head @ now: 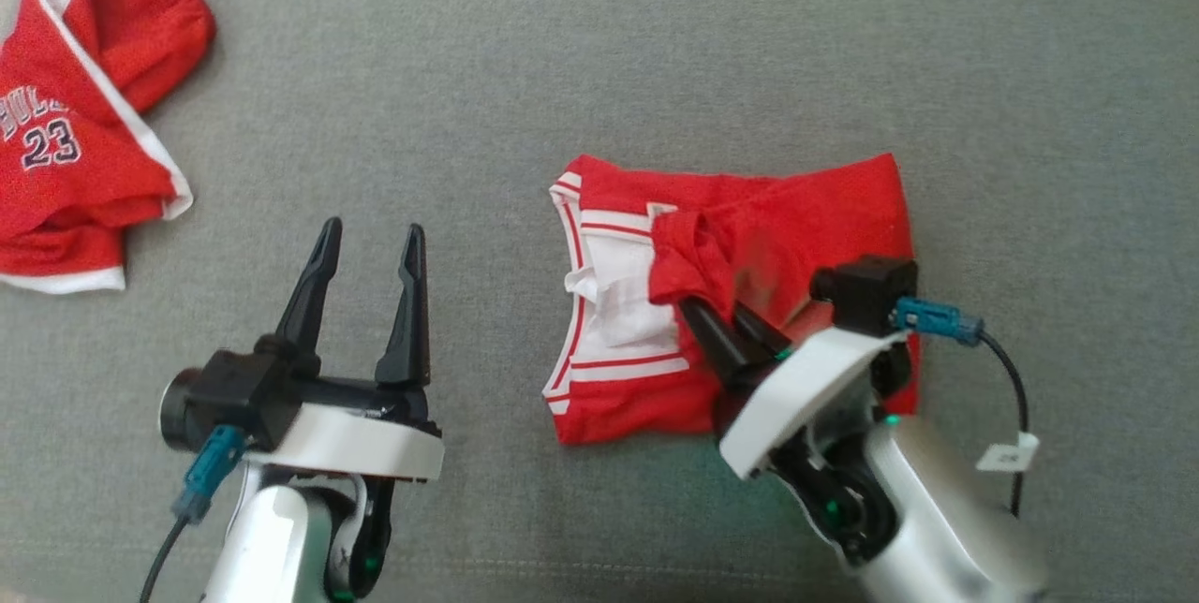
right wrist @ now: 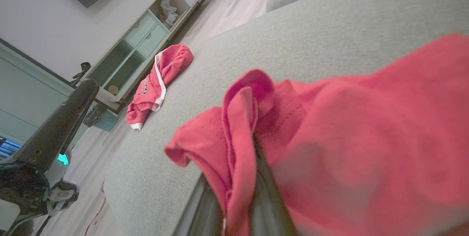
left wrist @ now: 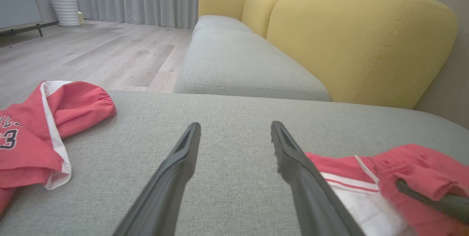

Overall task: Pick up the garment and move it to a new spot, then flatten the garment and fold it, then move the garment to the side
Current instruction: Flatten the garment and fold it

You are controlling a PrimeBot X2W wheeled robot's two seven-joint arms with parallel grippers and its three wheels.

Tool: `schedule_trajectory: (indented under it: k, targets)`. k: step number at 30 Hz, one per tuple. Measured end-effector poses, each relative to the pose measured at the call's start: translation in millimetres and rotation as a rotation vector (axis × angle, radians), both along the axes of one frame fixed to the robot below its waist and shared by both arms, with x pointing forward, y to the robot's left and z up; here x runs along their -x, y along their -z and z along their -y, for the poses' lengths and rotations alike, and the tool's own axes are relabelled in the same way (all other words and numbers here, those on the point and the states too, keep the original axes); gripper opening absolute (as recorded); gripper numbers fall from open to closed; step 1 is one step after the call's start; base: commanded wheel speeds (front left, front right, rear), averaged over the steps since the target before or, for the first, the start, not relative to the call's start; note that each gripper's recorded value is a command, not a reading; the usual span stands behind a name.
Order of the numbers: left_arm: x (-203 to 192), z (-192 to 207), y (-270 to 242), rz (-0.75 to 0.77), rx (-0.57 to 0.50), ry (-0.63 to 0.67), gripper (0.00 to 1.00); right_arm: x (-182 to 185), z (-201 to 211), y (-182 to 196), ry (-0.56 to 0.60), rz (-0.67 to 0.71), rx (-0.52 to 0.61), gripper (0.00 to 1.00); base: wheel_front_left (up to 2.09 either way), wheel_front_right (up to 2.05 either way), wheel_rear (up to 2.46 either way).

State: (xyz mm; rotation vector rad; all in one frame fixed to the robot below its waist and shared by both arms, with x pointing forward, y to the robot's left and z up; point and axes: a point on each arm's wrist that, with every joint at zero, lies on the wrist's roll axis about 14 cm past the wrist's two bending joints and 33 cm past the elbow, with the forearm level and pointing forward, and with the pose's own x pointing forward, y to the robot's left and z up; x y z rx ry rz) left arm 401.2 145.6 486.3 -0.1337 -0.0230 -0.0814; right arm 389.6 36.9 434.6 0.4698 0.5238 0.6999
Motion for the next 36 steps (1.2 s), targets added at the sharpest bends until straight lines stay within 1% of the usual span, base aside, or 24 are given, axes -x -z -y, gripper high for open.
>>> schedule_trajectory:
  k: [2, 3, 4, 5, 8, 11, 16, 17, 19, 23, 25, 28, 31, 33, 36]
  targets:
    - [0, -2, 2, -0.007, -0.001, -0.003, 1.00, -3, -8, 1, -0.009, -0.002, -0.028, 0.00, 0.00, 0.00, 0.00]
    - [0, -2, 3, -0.010, 0.000, -0.003, 1.00, -3, -11, 4, -0.017, -0.004, -0.025, 0.02, 0.00, 0.00, 0.00]
    - [0, -2, 4, -0.012, -0.001, -0.005, 1.00, -4, -14, 6, -0.022, -0.004, -0.024, 0.49, 0.00, 0.00, 0.00]
    - [0, -3, 5, -0.014, -0.001, -0.006, 1.00, -4, -16, 8, -0.020, -0.013, -0.039, 1.00, 0.00, 0.00, 0.00]
    - [0, -3, 6, -0.018, -0.001, -0.007, 1.00, -1, -23, 10, -0.033, -0.023, -0.061, 1.00, 0.00, 0.00, 0.00]
    - [-1, -2, 7, -0.021, 0.001, -0.004, 1.00, -2, -34, -4, -0.051, 0.011, -0.110, 1.00, 0.00, 0.00, 0.00]
    - [-2, 2, 6, -0.016, 0.005, 0.006, 1.00, -19, -39, -53, -0.040, 0.184, -0.187, 1.00, 0.00, 0.00, 0.00]
    - [-2, 3, 5, -0.014, 0.006, 0.009, 1.00, -24, -36, -62, -0.022, 0.226, -0.195, 1.00, 0.00, 0.00, 0.00]
    - [-3, 4, 4, -0.009, 0.007, 0.013, 1.00, -39, -19, -81, 0.048, 0.321, -0.196, 1.00, 0.00, 0.00, 0.00]
    - [-4, 4, 1, 0.000, 0.008, 0.010, 1.00, -73, 44, -107, 0.238, 0.496, -0.108, 1.00, 0.00, 0.00, 0.00]
    - [-4, 2, -1, 0.005, 0.005, 0.006, 1.00, -78, 78, -110, 0.327, 0.545, -0.039, 1.00, 0.00, 0.00, 0.00]
    - [-3, 4, -4, 0.015, -0.001, 0.011, 1.00, -72, 125, -99, 0.435, 0.558, 0.084, 1.00, 0.00, 0.00, 0.00]
    - [-3, 3, -6, 0.020, -0.005, 0.013, 1.00, -59, 161, -90, 0.510, 0.555, 0.195, 1.00, 0.00, 0.00, 0.00]
    - [-2, 3, -6, 0.021, -0.015, 0.016, 1.00, -51, 180, -89, 0.545, 0.564, 0.264, 1.00, 0.00, 0.00, 0.00]
    - [0, 0, -5, 0.018, -0.025, 0.014, 1.00, -38, 198, -86, 0.581, 0.556, 0.322, 1.00, 0.00, 0.00, 0.00]
